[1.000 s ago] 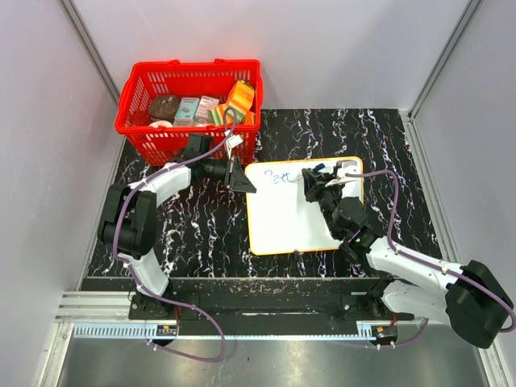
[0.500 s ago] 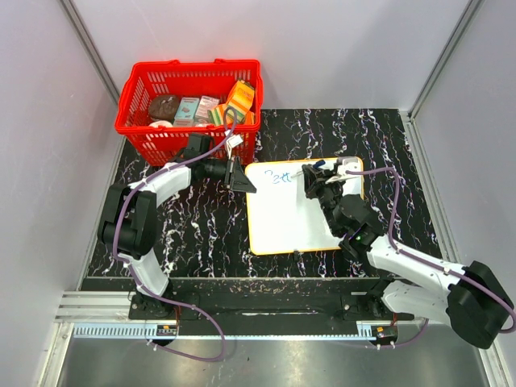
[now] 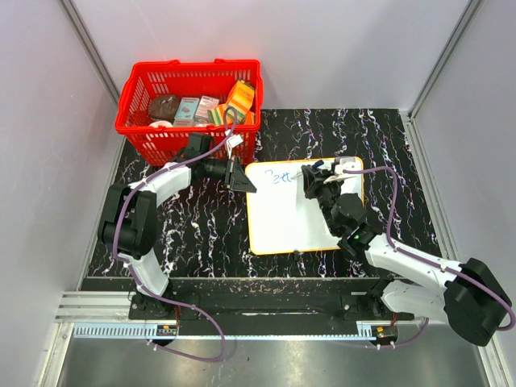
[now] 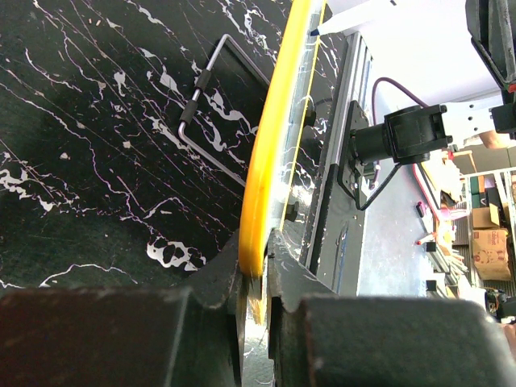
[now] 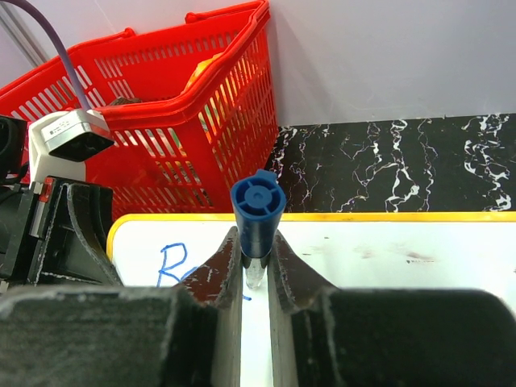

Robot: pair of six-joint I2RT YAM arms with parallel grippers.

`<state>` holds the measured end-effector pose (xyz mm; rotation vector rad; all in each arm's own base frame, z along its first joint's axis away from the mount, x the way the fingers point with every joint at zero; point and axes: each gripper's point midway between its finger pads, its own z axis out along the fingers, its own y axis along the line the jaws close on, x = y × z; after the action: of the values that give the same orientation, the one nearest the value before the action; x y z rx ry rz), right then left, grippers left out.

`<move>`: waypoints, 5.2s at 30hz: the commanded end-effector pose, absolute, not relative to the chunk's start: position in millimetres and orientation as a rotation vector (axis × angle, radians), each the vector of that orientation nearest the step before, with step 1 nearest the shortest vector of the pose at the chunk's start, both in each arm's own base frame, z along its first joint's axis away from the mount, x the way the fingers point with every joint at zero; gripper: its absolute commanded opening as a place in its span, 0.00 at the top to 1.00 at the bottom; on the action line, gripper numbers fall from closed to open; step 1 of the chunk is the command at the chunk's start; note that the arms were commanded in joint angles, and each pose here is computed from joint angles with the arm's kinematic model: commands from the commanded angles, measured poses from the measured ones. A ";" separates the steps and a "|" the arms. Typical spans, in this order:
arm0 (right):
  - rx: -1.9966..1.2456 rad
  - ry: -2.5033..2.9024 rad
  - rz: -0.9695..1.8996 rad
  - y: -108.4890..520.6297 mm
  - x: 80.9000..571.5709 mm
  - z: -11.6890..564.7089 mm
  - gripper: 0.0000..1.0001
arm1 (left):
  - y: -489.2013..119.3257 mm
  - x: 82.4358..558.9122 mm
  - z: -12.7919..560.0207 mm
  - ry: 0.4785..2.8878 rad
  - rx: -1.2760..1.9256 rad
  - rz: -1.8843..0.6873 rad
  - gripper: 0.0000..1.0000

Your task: Write a sentence on the whiteboard

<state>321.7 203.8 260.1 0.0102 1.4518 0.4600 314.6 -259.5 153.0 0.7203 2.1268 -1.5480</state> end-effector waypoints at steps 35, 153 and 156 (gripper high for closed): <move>0.026 1.435 0.455 204.6 335.3 279.5 1.00 | -259.3 347.7 151.3 2.045 0.796 -1.330 1.00; 0.112 1.435 0.373 176.3 333.8 278.4 1.00 | -262.9 347.2 148.9 2.051 0.810 -1.328 1.00; 0.107 1.424 0.373 177.9 335.6 282.1 1.00 | -262.9 346.7 149.5 2.051 0.809 -1.330 1.00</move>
<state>327.9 182.4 259.3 0.0811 1.4786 0.3938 313.8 -262.6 152.0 0.7290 2.1374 -1.5534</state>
